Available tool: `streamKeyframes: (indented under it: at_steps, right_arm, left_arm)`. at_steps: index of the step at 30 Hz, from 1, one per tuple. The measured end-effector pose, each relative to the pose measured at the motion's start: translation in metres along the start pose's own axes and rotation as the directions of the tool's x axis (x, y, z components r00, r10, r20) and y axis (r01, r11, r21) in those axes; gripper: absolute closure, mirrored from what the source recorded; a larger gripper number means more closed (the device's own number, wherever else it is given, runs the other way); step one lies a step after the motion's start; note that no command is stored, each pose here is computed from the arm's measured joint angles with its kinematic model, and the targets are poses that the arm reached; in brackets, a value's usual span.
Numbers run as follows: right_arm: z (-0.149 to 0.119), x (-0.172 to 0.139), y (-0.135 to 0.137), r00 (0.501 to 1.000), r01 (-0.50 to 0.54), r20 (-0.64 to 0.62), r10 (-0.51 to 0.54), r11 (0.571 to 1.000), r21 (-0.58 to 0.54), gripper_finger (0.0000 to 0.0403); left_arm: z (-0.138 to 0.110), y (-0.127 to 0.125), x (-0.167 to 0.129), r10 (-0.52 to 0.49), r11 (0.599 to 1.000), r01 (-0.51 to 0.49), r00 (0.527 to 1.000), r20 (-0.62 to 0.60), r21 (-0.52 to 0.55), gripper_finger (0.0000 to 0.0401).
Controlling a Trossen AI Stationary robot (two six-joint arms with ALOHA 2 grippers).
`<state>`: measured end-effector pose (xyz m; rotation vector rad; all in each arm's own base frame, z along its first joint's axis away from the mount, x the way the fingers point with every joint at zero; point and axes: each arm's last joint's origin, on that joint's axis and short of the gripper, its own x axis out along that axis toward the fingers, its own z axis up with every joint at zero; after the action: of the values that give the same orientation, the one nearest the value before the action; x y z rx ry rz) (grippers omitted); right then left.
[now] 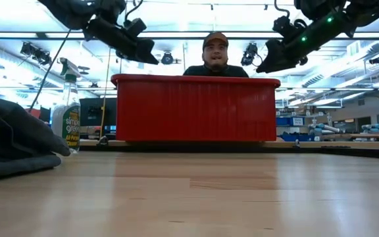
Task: Fold laundry
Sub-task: Remove the dark blue shorts from the red bin
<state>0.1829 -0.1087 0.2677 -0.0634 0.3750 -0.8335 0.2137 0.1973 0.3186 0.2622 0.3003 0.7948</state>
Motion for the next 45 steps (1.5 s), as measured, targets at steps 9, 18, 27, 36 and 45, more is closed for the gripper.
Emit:
streamKeyframes:
  at_steps: [9, 18, 27, 36, 45]
  right_arm:
    - [0.006, 0.006, -0.011, 0.997, 0.05, 0.063, -0.052, 0.998, 0.035, 0.0163]
    - [0.052, 0.019, -0.027, 0.973, 0.087, 0.211, -0.095, 0.995, 0.046, 0.0163]
    - [0.087, 0.075, -0.052, 0.966, 0.188, 0.165, -0.2, 0.979, 0.084, 0.0183]
    - [0.056, 0.133, -0.062, 0.972, 0.227, -0.08, -0.222, 0.972, 0.065, 0.0203]
    - [0.028, 0.143, -0.055, 0.956, 0.125, -0.284, -0.077, 0.98, 0.153, 0.0221]
  left_arm:
    - [-0.014, 0.013, 0.018, 0.007, 1.0, -0.007, 1.0, 0.002, -0.018, 0.0227]
    - [-0.032, 0.017, 0.038, 0.015, 0.998, -0.017, 0.999, -0.043, -0.06, 0.0227]
    - [-0.036, 0.001, 0.038, -0.198, 0.975, 0.192, 0.979, -0.045, -0.112, 0.0227]
    - [-0.045, -0.009, 0.035, -0.269, 0.954, 0.24, 0.949, -0.162, -0.177, 0.0227]
    - [-0.049, -0.022, 0.032, -0.311, 0.949, 0.291, 0.924, -0.22, -0.121, 0.0227]
